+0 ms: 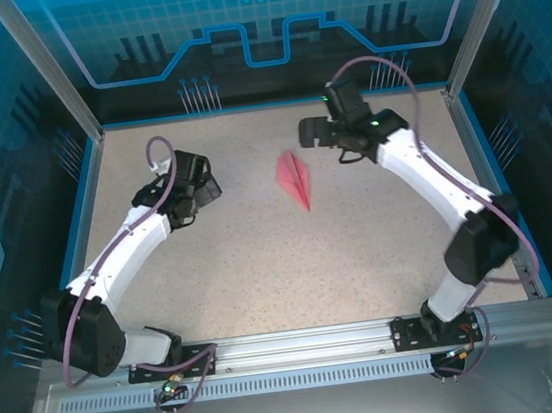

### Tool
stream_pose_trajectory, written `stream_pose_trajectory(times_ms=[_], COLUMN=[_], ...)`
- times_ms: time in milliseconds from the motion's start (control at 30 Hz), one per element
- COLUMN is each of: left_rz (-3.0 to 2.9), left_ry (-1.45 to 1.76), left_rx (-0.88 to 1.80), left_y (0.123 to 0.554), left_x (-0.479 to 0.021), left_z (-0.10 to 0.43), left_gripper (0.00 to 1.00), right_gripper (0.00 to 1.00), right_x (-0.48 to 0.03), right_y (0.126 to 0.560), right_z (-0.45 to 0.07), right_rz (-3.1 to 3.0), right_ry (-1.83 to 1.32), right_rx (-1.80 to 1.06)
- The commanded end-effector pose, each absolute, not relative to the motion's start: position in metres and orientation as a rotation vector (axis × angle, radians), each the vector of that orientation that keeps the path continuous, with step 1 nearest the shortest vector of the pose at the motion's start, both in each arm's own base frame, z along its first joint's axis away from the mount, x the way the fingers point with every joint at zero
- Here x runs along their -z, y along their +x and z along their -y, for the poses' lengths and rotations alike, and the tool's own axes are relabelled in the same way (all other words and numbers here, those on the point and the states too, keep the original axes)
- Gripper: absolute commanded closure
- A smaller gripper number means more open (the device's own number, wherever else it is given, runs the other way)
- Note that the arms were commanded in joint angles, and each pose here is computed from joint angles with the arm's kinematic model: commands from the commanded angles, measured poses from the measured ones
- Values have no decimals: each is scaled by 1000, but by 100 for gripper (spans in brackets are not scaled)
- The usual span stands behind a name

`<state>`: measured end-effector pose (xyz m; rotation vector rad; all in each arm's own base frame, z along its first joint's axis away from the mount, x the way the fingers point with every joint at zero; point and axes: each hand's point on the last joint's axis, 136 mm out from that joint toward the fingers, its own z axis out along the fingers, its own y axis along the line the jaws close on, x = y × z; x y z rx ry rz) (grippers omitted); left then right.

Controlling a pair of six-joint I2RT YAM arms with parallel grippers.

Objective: Fold a paper plane with a square sheet of paper (pick it up from the middle)
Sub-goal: Reset both arms

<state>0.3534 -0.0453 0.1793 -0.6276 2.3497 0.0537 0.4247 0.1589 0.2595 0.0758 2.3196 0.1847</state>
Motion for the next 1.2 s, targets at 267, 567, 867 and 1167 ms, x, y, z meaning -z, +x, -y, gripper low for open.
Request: stream_pose_trajectory(times_ms=[267,567,867,1167], left_rz=[-2027,-1901,-1937,-1879], left_ry=[-592,-434,-193,-62], left_rx=[-380,-267,-110,186], left_y=[348,360,370,372], left_x=[-179,-148,-122,-123], left_z=[-54,-60,-32,5], left_gripper=[1,1,1,1], right_gripper=[1,1,1,1], right_x=[-192,-123,-118,-105], right_y=[392,399,397,387], right_z=[17,36,-13,-28], right_rz=[-2111,-2132,-1967,-1900], right_ry=[339,250,-38,-128], right_rx=[452,374,180,78])
